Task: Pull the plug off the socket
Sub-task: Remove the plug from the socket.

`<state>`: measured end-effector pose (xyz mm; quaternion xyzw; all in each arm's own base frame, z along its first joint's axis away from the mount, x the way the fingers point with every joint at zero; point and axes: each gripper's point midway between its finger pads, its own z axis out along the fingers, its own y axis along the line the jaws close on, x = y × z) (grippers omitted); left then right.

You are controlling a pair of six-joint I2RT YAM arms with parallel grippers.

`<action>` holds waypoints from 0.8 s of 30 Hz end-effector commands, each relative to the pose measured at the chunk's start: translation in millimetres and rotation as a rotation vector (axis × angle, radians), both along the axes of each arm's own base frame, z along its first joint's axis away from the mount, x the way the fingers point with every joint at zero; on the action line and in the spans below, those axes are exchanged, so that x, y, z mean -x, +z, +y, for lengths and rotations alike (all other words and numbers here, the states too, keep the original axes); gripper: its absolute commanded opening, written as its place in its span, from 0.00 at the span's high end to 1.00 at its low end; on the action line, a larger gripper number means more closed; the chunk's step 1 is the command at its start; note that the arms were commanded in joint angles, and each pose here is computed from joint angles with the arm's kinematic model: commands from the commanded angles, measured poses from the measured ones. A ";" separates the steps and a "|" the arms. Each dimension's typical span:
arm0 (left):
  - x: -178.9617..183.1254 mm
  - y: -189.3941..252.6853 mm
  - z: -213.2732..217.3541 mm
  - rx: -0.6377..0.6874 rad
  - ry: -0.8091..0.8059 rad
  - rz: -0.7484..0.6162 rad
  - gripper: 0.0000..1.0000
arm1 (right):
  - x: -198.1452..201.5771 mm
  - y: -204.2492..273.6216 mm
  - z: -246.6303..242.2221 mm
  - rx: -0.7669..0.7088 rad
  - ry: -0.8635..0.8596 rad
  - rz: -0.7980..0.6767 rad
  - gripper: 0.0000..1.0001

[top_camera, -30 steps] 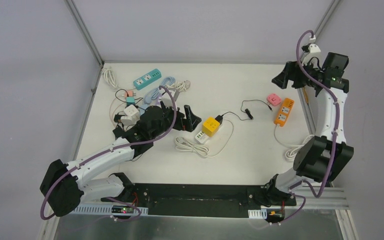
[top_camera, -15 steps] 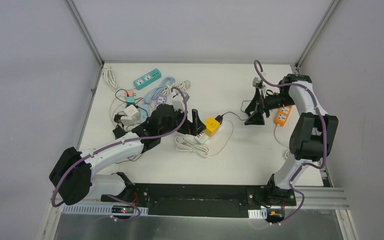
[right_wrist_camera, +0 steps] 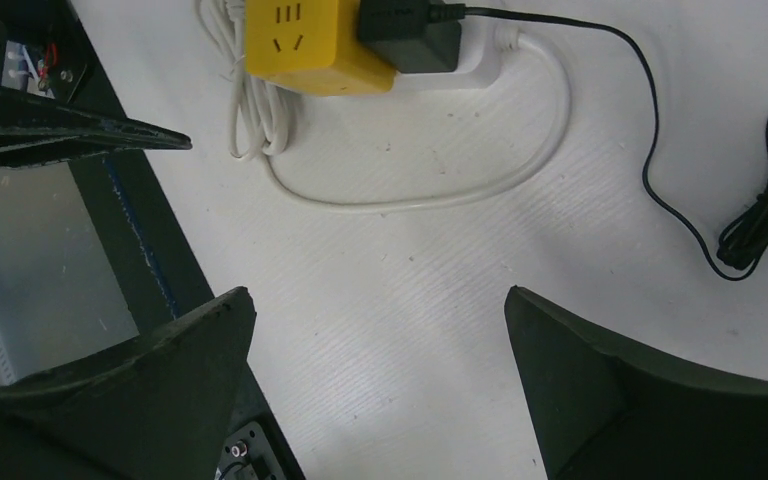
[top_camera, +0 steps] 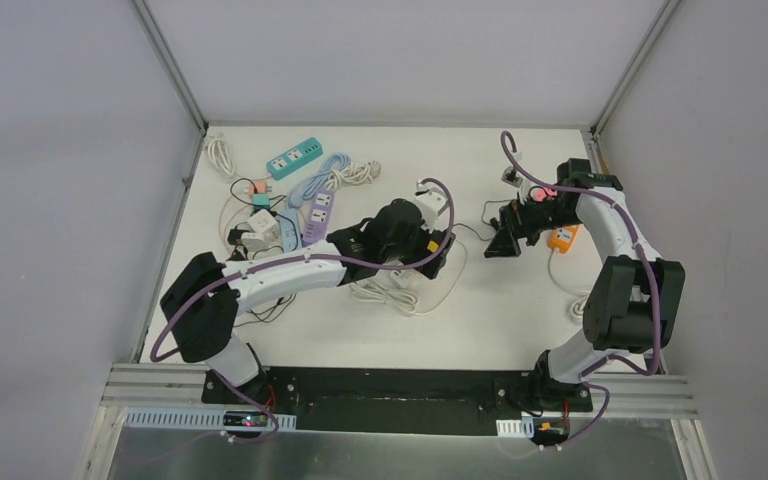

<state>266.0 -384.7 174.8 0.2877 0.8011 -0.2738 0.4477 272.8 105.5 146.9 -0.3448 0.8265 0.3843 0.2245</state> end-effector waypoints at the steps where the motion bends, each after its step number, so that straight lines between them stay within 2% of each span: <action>1: -17.2 -3.1 2.9 -0.151 0.024 -0.067 0.01 | -17.1 2.8 -4.7 0.024 -0.101 -0.046 0.00; 8: -21.6 -21.5 -6.2 -0.243 -0.058 -0.090 0.03 | -20.0 -0.1 -7.2 0.002 -0.133 -0.026 0.00; 16: -31.0 -41.5 -11.4 -0.303 -0.096 -0.086 0.12 | -17.8 -4.5 -7.2 0.000 -0.134 -0.008 0.00; 24: -38.1 -54.5 -7.9 -0.308 -0.093 -0.045 0.33 | -15.6 -7.2 -7.0 0.002 -0.134 0.002 0.00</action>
